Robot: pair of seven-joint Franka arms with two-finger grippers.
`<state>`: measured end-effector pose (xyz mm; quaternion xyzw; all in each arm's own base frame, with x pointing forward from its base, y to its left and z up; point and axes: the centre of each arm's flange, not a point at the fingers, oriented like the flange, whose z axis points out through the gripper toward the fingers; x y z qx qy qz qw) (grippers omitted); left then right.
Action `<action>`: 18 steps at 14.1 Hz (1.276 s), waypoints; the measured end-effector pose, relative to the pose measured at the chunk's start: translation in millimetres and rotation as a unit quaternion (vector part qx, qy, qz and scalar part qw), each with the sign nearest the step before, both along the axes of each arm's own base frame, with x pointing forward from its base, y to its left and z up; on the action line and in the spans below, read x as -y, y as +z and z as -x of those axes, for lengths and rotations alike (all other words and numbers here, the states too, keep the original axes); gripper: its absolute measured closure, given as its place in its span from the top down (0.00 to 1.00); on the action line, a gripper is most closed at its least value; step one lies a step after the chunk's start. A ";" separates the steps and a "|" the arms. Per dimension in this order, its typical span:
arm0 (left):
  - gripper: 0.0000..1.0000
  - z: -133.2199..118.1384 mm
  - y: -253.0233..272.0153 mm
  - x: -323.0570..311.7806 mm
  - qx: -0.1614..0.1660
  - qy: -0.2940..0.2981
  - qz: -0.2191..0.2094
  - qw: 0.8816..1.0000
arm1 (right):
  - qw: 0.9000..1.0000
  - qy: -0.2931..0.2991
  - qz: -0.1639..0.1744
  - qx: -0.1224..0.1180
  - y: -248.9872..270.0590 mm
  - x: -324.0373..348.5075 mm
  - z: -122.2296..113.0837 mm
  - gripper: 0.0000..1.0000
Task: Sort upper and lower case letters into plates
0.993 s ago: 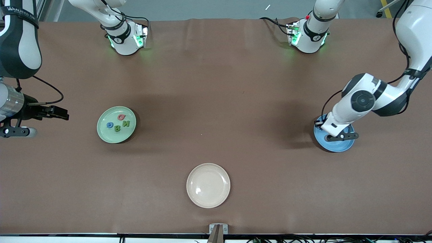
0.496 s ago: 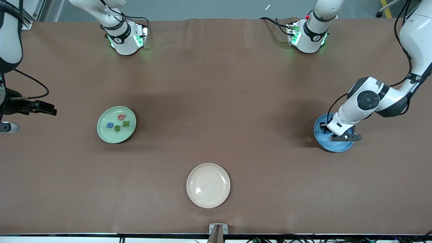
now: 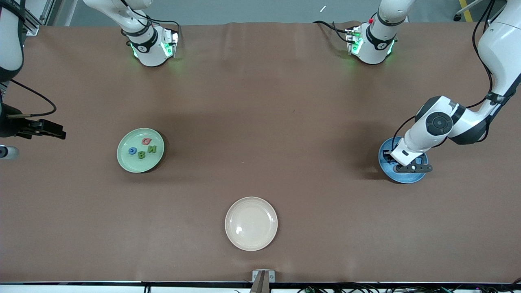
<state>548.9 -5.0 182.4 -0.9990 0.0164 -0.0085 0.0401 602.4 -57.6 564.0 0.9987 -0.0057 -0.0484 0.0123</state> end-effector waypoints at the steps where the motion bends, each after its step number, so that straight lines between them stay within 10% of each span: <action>1: 0.52 -0.7 0.0 -1.4 0.001 0.001 -0.001 1.000 | 1.000 0.001 0.000 0.002 8.4 -1.5 0.6 1.00; 6: 1.00 -18.3 47.9 3.0 0.028 0.017 0.018 0.999 | 1.000 0.014 -0.004 -0.014 13.2 -17.4 4.1 1.00; 18: 1.00 -44.0 328.2 -1.1 -0.028 0.069 0.119 0.990 | 1.000 0.022 -0.008 -0.014 30.0 -27.1 35.9 1.00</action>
